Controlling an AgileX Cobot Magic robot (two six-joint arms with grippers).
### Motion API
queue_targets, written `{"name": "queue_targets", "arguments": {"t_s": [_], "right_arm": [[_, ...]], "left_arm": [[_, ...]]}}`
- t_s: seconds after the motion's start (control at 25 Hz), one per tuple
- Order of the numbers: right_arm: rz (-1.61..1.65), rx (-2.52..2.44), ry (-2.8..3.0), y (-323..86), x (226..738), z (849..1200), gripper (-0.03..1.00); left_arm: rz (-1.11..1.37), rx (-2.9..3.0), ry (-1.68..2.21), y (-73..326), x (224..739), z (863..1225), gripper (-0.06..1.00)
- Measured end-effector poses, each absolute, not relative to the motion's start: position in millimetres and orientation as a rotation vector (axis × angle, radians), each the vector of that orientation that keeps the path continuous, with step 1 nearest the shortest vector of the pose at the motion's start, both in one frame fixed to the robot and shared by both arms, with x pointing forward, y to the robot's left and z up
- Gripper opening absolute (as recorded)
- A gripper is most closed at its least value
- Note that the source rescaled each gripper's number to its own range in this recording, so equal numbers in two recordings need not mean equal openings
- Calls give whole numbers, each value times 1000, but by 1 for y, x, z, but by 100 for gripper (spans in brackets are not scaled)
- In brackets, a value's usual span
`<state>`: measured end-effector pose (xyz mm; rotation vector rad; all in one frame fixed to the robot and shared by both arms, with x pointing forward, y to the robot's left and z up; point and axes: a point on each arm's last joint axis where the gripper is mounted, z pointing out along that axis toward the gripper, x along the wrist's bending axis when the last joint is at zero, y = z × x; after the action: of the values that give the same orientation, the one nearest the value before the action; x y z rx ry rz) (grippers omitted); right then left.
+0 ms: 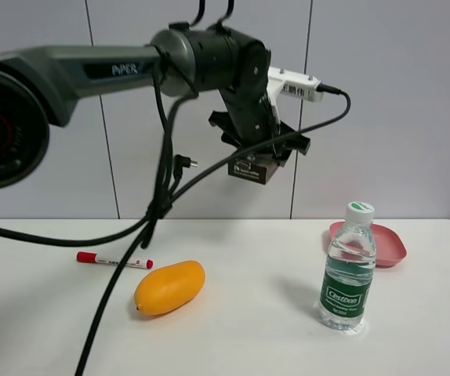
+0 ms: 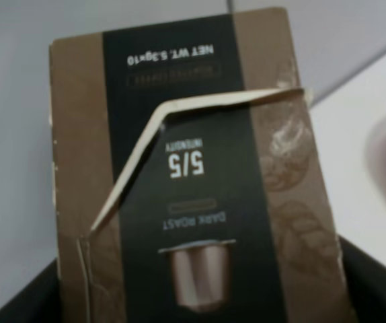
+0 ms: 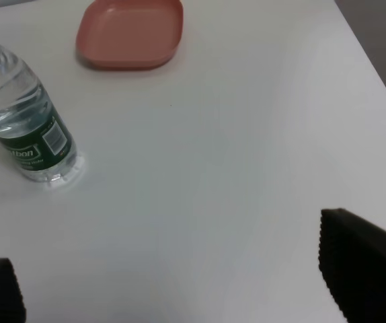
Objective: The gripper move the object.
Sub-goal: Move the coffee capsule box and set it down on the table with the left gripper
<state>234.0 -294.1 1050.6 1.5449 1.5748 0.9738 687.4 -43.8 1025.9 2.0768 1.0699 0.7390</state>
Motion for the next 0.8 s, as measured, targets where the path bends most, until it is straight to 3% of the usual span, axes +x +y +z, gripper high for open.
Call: {"name": "queue_targets", "arguments": {"t_s": [0.32,0.6,0.8], "right_arm": [[974,1545,1575,-294,234,1051,100],[974,1545,1575,-294,234,1051,100],[974,1545,1575,-294,234,1051,100]], "left_arm": [[896,2422,871,-1,663,1090,0],[815,2416,829,28,627,1157,0],[812,2438,769,50,596,1185,0]]}}
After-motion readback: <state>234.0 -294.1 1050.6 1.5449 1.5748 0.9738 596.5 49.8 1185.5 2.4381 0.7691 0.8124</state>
